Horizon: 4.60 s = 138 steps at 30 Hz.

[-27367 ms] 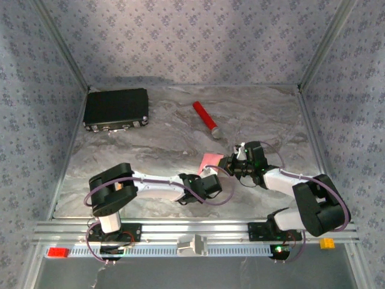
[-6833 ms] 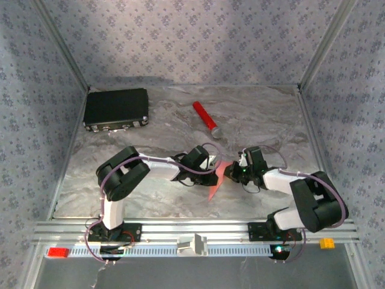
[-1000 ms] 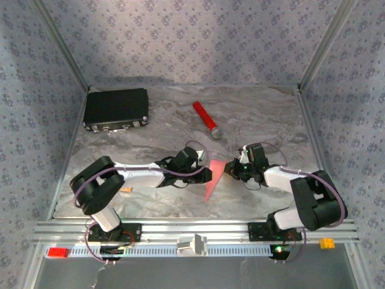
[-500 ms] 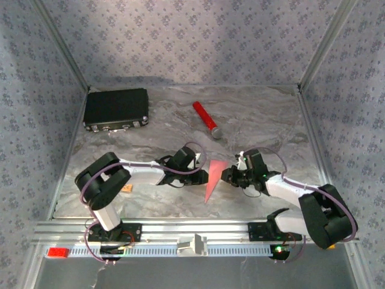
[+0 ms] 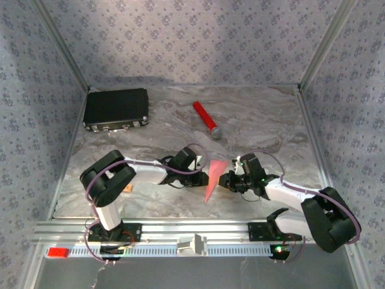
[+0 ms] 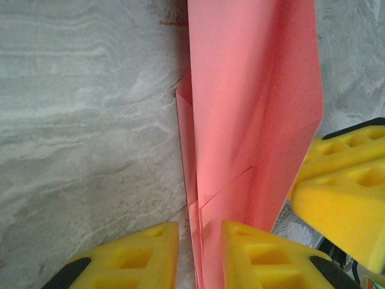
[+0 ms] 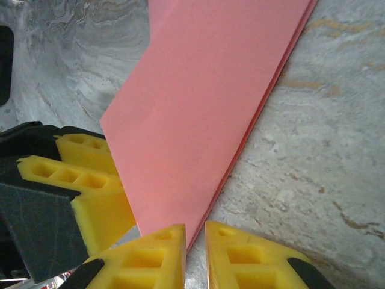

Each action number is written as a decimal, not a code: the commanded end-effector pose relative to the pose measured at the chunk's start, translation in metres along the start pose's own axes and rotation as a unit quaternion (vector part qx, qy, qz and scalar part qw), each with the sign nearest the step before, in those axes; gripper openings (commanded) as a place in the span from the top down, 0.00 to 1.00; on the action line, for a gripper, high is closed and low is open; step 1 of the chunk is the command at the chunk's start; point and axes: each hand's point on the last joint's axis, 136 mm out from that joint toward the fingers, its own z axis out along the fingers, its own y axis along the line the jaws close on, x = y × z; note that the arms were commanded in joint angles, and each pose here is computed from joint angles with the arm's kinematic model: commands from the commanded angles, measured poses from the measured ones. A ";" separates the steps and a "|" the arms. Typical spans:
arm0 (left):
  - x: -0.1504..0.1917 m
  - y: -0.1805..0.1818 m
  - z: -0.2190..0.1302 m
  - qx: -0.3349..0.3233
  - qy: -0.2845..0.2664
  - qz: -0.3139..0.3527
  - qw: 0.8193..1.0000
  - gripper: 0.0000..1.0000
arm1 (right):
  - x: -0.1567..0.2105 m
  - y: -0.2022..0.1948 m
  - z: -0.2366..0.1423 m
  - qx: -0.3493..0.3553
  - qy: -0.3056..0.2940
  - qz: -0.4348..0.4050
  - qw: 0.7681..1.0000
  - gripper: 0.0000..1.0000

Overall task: Fold a paper plane with a square sheet of paper (pick it up from the middle)
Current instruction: Turn over the paper plane at the bottom-center of the table.

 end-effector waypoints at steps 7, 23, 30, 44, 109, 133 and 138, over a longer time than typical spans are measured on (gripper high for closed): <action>0.003 -0.010 0.007 0.021 0.022 0.016 0.999 0.80 | 0.013 -0.002 0.007 -0.002 0.027 0.002 1.000 0.84; 0.005 -0.026 0.011 0.055 0.036 0.035 0.997 0.80 | 0.019 -0.011 0.013 0.014 0.039 0.010 0.999 0.85; 0.007 -0.029 0.012 0.060 0.041 0.044 0.996 0.86 | 0.018 -0.011 0.012 0.014 0.034 0.011 0.999 0.85; -0.027 0.009 -0.082 -0.137 -0.152 0.044 0.978 0.95 | -0.020 0.001 -0.024 0.038 -0.056 -0.006 0.998 0.84; -0.003 0.075 -0.080 -0.307 -0.091 0.015 0.947 0.81 | -0.030 0.029 -0.002 0.033 -0.041 -0.035 0.998 0.82; 0.005 0.091 -0.068 -0.378 -0.071 0.008 0.923 0.64 | -0.029 0.027 -0.001 0.034 -0.041 -0.034 0.998 0.82; 0.006 0.092 -0.061 -0.382 -0.069 -0.009 0.922 0.59 | -0.029 0.026 -0.004 0.036 -0.044 -0.036 0.998 0.82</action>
